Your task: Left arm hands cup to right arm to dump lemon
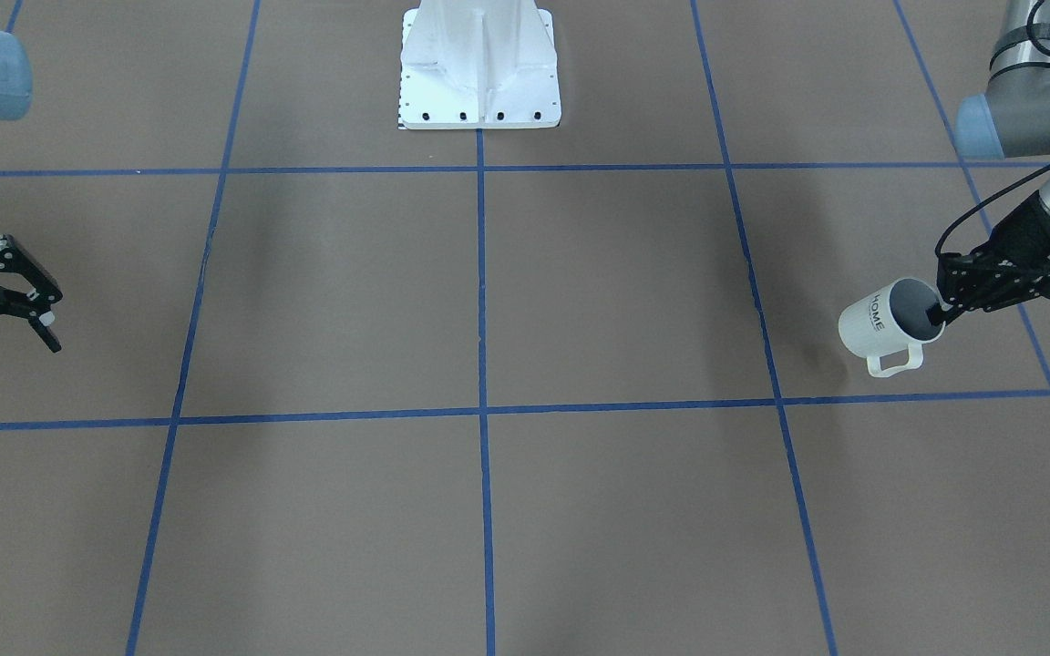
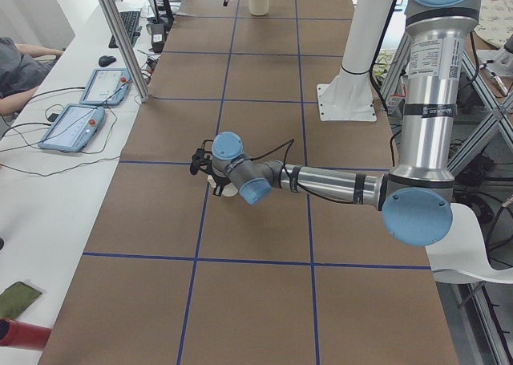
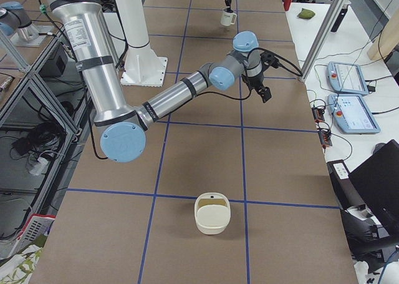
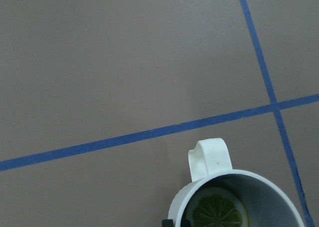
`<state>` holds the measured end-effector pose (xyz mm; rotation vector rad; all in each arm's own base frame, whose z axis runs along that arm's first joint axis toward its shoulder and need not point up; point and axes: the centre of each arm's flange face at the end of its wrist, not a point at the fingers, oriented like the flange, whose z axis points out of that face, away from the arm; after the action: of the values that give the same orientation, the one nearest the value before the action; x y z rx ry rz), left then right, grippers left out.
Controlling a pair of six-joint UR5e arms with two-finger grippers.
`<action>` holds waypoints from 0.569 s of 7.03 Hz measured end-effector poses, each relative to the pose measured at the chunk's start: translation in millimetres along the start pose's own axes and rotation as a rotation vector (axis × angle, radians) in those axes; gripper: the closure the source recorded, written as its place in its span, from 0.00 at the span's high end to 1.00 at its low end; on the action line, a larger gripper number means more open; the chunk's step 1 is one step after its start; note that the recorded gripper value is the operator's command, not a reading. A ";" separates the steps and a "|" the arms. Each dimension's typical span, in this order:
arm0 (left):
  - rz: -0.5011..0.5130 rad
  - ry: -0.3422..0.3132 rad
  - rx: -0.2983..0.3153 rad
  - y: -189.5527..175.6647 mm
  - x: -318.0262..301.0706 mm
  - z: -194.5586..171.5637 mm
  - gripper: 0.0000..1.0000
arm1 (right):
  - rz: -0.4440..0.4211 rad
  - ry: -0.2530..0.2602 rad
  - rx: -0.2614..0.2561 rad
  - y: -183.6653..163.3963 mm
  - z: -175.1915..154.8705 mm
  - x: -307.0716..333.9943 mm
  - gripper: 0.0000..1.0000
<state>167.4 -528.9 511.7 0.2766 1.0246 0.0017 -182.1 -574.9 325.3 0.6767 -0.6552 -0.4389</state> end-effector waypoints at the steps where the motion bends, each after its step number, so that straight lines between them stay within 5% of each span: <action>1: -0.074 0.027 0.028 -23.0 27.4 -5.1 0.00 | -0.040 0.058 0.027 -10.3 13.5 -25.2 0.99; 2: -0.145 0.060 0.054 -46.8 57.5 -10.7 0.00 | -0.071 0.095 0.095 -19.4 30.0 -55.4 0.99; 4: -0.287 0.120 0.101 -87.5 119.7 -19.1 0.00 | -0.086 0.087 0.244 -32.4 66.0 -108.4 0.99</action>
<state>202.7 -593.4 381.6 0.2216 1.1782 -0.2968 -309.8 -564.6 297.9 0.9528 -0.6037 -0.4097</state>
